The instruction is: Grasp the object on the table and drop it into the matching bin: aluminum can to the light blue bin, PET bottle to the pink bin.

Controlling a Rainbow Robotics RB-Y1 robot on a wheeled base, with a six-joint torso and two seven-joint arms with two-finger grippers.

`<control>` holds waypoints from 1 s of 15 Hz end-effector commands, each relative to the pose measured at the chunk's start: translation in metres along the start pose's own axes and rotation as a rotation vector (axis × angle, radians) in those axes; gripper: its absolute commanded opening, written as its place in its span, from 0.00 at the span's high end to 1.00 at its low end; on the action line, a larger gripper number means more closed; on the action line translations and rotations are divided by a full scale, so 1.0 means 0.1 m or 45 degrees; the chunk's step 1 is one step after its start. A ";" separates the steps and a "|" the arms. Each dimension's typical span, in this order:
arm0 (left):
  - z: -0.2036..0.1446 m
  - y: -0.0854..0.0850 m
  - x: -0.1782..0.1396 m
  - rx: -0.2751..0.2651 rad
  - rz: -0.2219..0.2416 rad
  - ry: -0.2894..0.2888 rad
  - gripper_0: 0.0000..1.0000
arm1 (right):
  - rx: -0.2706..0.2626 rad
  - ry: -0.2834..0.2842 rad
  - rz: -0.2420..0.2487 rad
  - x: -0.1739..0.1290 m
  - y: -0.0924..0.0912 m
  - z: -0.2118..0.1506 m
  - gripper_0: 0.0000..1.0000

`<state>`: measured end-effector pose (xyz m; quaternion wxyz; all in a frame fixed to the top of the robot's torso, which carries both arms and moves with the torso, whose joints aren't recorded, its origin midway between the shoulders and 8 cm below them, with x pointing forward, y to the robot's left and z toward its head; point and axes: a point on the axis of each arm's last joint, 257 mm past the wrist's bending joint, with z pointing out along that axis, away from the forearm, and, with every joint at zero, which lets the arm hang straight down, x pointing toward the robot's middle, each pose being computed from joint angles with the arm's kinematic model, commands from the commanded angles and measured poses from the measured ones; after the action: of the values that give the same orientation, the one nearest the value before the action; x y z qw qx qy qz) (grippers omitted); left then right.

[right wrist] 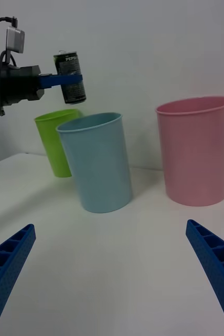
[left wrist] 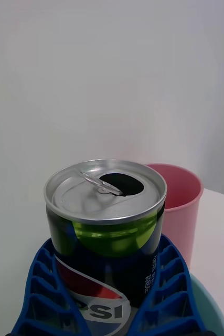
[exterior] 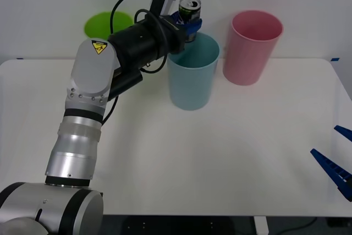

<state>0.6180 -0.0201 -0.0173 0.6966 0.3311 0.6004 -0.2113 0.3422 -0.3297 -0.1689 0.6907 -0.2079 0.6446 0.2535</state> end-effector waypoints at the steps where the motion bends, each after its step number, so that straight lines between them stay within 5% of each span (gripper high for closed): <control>1: 0.01 -0.02 0.00 0.006 0.011 0.003 0.97 | 0.000 0.000 0.000 0.00 0.00 0.00 0.00; 3: 0.01 -0.03 0.01 0.007 0.015 0.004 0.92 | 0.000 0.000 0.000 0.00 0.00 0.00 0.00; 4: 0.02 -0.04 0.01 0.008 0.017 0.005 0.82 | 0.000 0.000 0.000 0.00 0.00 0.00 0.00; 5: 0.02 -0.03 0.00 0.007 0.017 0.004 0.18 | 0.000 0.000 0.000 0.00 0.00 0.00 0.00; 6: 0.02 -0.04 0.01 0.008 0.017 0.005 0.00 | 0.000 0.000 0.000 0.00 0.00 0.00 0.00; 15: 0.00 0.01 0.01 -0.005 0.004 0.001 0.00 | 0.000 0.000 0.000 0.00 0.00 0.00 0.00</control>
<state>0.6181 -0.0211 -0.0177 0.6971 0.3330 0.5998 -0.2085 0.3422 -0.3297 -0.1689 0.6907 -0.2079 0.6446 0.2535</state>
